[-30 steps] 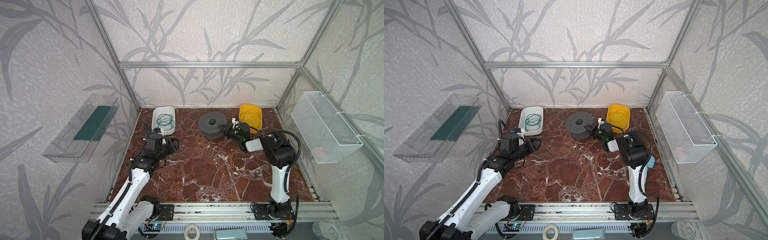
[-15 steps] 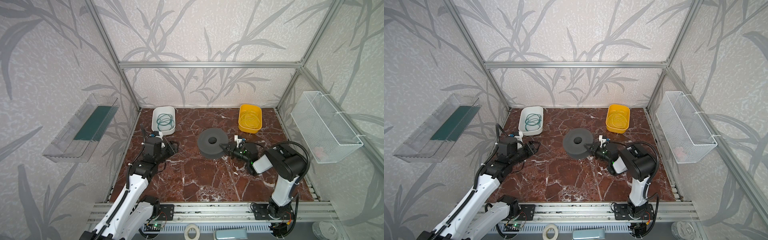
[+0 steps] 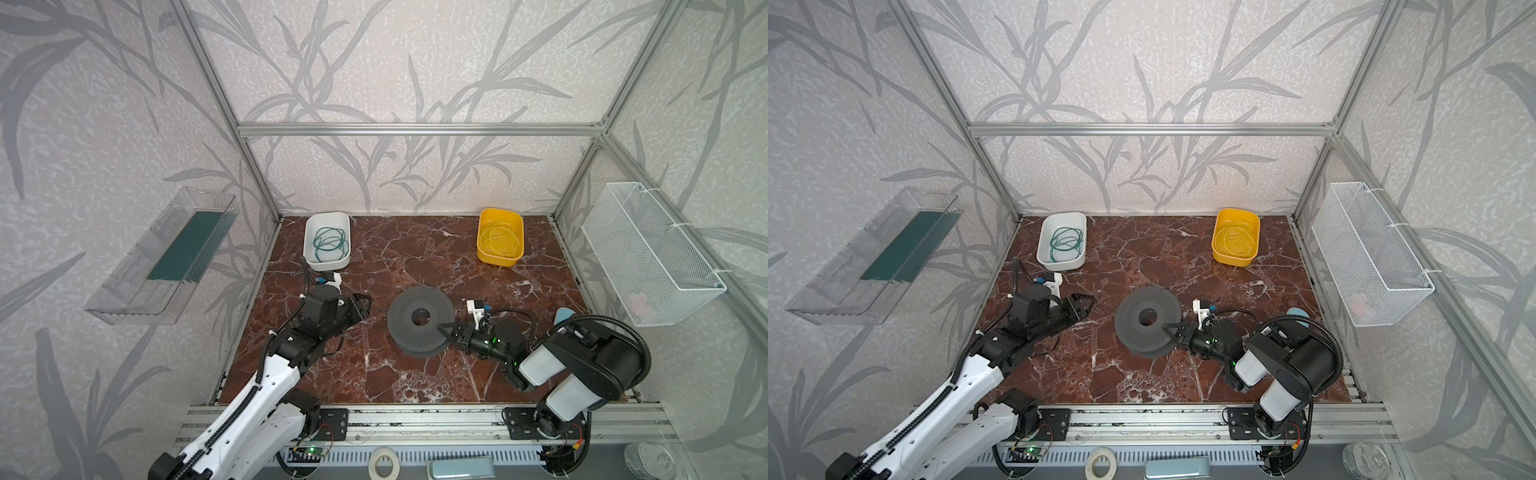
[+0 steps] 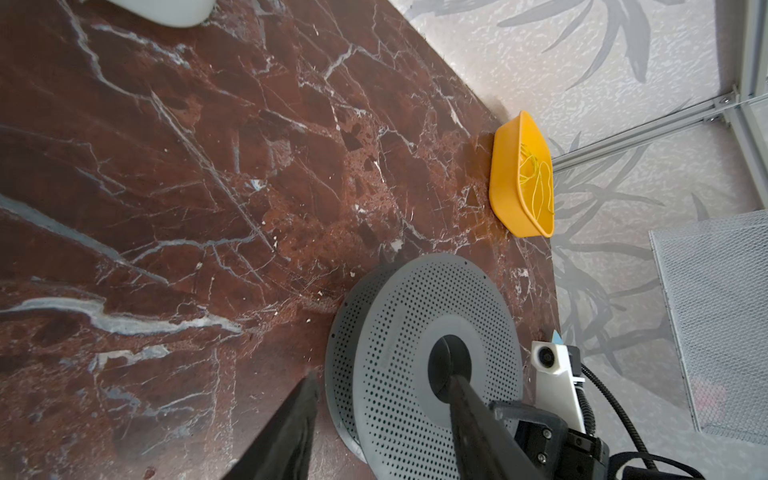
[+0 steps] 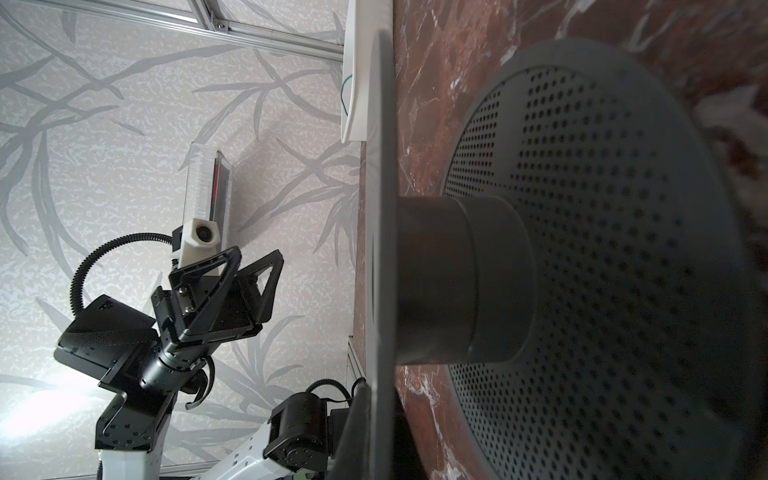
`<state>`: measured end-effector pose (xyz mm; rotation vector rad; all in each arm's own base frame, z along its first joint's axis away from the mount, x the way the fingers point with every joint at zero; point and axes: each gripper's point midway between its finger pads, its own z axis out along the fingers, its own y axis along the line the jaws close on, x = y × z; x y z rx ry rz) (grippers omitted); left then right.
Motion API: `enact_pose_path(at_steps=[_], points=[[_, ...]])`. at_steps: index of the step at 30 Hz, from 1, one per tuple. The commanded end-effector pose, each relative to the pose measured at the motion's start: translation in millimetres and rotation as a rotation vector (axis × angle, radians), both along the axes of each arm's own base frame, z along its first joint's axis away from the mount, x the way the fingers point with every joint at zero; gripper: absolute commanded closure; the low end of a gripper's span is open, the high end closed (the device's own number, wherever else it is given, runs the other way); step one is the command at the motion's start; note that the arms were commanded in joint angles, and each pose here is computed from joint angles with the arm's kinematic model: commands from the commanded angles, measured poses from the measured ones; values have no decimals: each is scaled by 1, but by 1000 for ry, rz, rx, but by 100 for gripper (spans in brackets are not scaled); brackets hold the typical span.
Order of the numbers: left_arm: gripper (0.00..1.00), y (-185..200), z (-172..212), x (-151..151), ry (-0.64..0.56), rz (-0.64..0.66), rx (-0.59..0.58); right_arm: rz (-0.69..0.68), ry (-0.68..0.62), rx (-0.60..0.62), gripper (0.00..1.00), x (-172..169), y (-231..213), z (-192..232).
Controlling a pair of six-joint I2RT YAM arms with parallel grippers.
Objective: Wrap the cables
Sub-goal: 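Drag the grey spool to center with right gripper while left moves to white tub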
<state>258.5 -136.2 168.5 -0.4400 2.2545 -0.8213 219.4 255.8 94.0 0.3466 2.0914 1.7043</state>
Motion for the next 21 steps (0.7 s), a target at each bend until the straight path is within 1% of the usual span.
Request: enact_pose_path(at_steps=[1,4,9,11,13,14,16,18,21], points=[[47,-2,3,3,-24,29,-6,0,56,-126,100,-14,-13,-36],[47,-3,2,3,-22,25,12,8,104,-201,100,-20,-18,-55],[47,-5,1,1,-23,20,17,17,108,-178,100,-25,-17,-47],[47,-5,2,1,-30,23,19,30,136,-216,98,-28,-17,-53],[47,-4,1,2,-31,27,24,43,127,-258,94,-30,-20,-54],[46,-3,1,2,-33,28,26,38,118,-262,90,-30,-21,-51],[46,-3,-1,2,-31,27,31,32,89,-276,75,-28,-23,-40],[46,-4,-1,3,-32,28,32,16,90,-348,71,-28,-31,-40],[46,-6,-1,6,-34,23,36,-67,47,-408,59,-21,-47,-29]])
